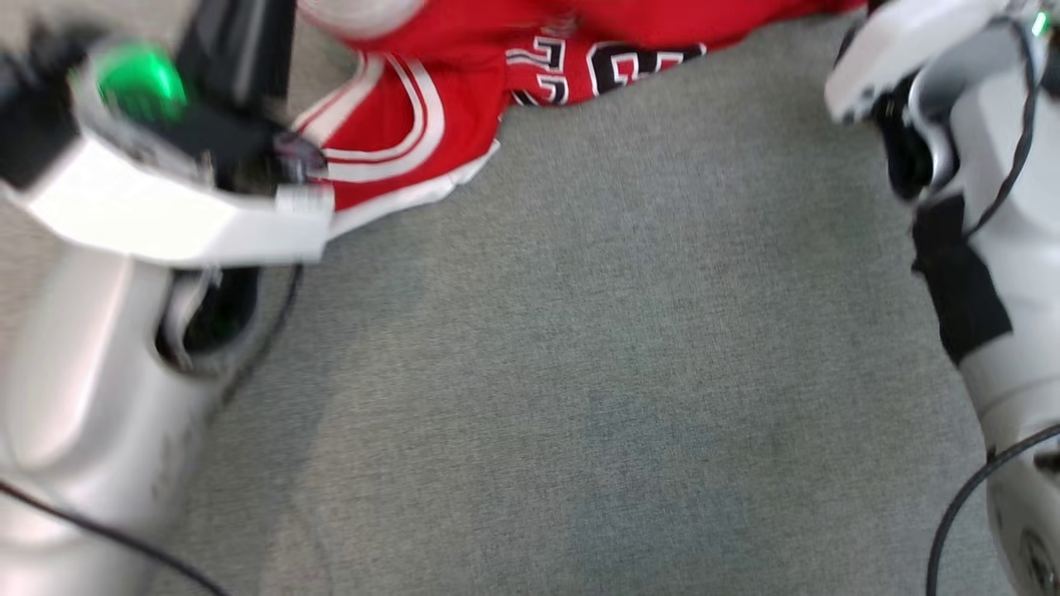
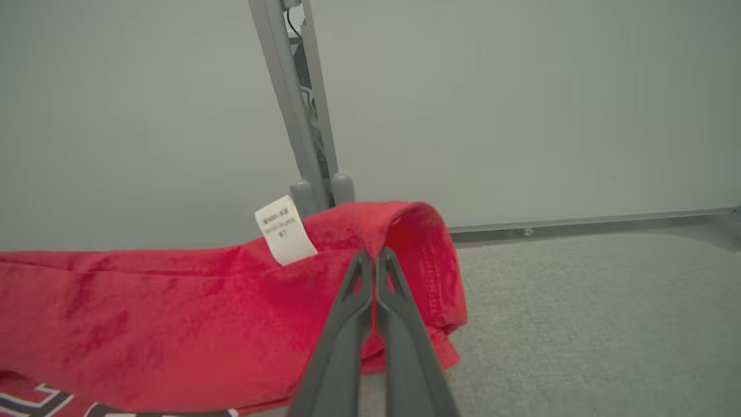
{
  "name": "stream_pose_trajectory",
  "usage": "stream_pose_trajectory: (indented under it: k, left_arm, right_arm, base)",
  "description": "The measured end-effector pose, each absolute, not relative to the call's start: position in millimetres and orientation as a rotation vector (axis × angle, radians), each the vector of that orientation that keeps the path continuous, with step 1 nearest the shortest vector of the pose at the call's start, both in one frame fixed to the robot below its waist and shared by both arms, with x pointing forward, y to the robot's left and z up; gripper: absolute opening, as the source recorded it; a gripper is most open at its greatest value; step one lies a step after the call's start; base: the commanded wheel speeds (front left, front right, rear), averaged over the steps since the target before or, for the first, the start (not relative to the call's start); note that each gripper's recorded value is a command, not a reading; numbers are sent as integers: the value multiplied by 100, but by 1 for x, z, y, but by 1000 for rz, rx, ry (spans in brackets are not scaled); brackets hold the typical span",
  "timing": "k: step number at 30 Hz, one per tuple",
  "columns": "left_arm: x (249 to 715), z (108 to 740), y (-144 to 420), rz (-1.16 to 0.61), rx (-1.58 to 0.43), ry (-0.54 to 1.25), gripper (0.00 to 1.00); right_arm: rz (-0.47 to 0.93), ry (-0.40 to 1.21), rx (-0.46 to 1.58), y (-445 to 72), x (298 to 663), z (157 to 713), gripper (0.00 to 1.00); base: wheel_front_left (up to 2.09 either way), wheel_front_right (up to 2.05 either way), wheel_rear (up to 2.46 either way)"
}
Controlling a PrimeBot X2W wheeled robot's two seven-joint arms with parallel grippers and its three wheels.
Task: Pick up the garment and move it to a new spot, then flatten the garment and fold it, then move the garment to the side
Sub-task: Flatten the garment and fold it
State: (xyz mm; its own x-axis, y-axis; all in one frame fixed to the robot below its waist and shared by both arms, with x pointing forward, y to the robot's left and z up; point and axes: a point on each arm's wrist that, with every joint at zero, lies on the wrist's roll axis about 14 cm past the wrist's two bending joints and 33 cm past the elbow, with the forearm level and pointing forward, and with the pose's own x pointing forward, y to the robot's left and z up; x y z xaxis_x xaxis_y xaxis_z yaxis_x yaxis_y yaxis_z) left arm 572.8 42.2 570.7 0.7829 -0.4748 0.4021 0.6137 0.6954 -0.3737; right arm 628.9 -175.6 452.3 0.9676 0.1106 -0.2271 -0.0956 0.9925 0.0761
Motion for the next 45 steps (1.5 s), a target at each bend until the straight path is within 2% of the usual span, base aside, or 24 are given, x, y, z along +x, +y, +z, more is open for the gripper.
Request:
stream_pose_trajectory:
  k: [9,13,14,18,21,26,30,33,45]
  left_arm:
    - [482,533,74,-476,-781,-72,0]
    - [435,554,77,-477,-1056,-33,0]
    - [414,552,90,-444,-1120,1,0]
    - [375,542,101,-418,-1145,83,0]
    - [348,529,98,-419,-1155,178,0]
    - [310,508,89,-427,-1186,336,0]
    - [305,502,97,-392,-1186,341,0]
    - [310,501,106,-364,-1166,309,0]
    - [334,512,101,-392,-1138,243,0]
  right_arm:
    - [105,412,187,-182,555,433,0]
    - [86,442,234,-198,516,429,0]
    - [67,478,276,-204,492,419,0]
    - [103,586,315,-191,444,402,0]
    - [74,614,311,-205,417,404,0]
    - [99,683,332,-191,375,410,0]
    - [104,702,324,-186,354,425,0]
    - [59,671,318,-199,349,438,0]
    - [-3,637,276,-213,354,445,0]
  base:
    - [0,0,0]
    - [0,0,0]
    - [0,0,0]
    - [0,0,0]
    - [0,0,0]
    - [0,0,0]
    - [0,0,0]
    - [0,0,0]
    - [0,0,0]
